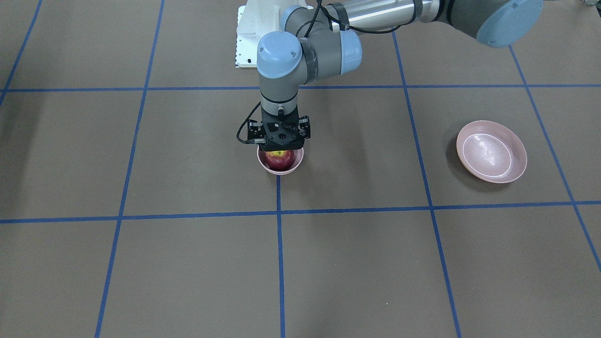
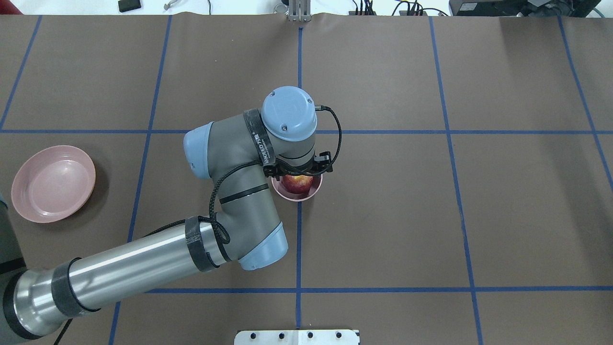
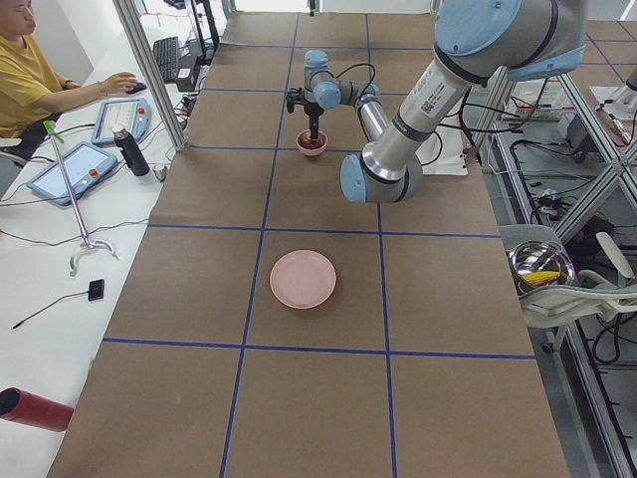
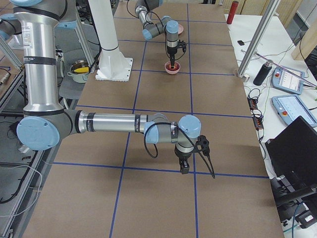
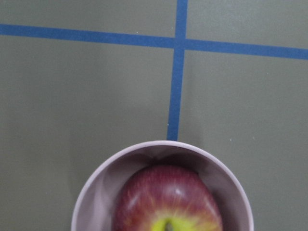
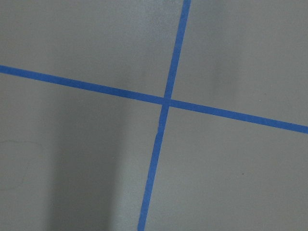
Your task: Move apple from plate to bowl
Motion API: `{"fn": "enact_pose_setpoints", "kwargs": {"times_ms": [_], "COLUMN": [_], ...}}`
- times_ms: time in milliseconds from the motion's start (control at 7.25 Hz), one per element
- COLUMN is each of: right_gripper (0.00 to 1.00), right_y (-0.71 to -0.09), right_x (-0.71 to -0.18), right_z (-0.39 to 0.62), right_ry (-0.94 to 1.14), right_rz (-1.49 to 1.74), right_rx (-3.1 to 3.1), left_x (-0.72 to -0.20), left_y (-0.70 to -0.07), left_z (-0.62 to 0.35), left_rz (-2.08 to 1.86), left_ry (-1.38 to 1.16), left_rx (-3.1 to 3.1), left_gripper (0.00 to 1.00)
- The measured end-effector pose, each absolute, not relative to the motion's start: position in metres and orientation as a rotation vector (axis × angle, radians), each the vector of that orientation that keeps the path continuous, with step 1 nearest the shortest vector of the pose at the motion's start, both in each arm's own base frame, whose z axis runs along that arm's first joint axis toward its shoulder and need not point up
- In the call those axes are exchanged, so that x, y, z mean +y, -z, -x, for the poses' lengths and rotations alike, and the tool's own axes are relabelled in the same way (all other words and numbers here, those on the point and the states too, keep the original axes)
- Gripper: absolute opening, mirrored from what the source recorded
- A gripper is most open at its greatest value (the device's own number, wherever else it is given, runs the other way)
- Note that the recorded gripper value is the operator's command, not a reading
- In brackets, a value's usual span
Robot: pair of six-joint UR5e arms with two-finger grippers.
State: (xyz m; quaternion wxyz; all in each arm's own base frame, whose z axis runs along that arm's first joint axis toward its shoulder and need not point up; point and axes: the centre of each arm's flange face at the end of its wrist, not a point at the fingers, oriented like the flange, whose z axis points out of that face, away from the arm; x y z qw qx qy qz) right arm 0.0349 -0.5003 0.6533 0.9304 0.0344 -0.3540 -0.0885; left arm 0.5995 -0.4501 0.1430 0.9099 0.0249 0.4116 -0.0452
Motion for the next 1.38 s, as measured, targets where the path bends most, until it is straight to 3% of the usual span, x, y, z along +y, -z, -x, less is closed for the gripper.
{"fn": "enact_pose_setpoints", "kwargs": {"times_ms": [552, 1379], "right_gripper": [1.0, 1.0], "right_y": [-0.654, -0.664], "right_x": [-0.499, -0.489], "right_z": [-0.04, -0.059], "right_ry": [0.155, 0.106], "right_rz": [-0.064, -0.053], "right_rx": [-0.718, -0.715], "left_x": [-0.431, -0.53], "left_y": [-0.209, -0.457], "left_z": [-0.422, -0.076], "left_rz": [-0.196, -0.213], "left_ry": [-0.077, -0.338], "left_rx": [0.835, 0.677], "left_gripper": [0.98, 0.98]}}
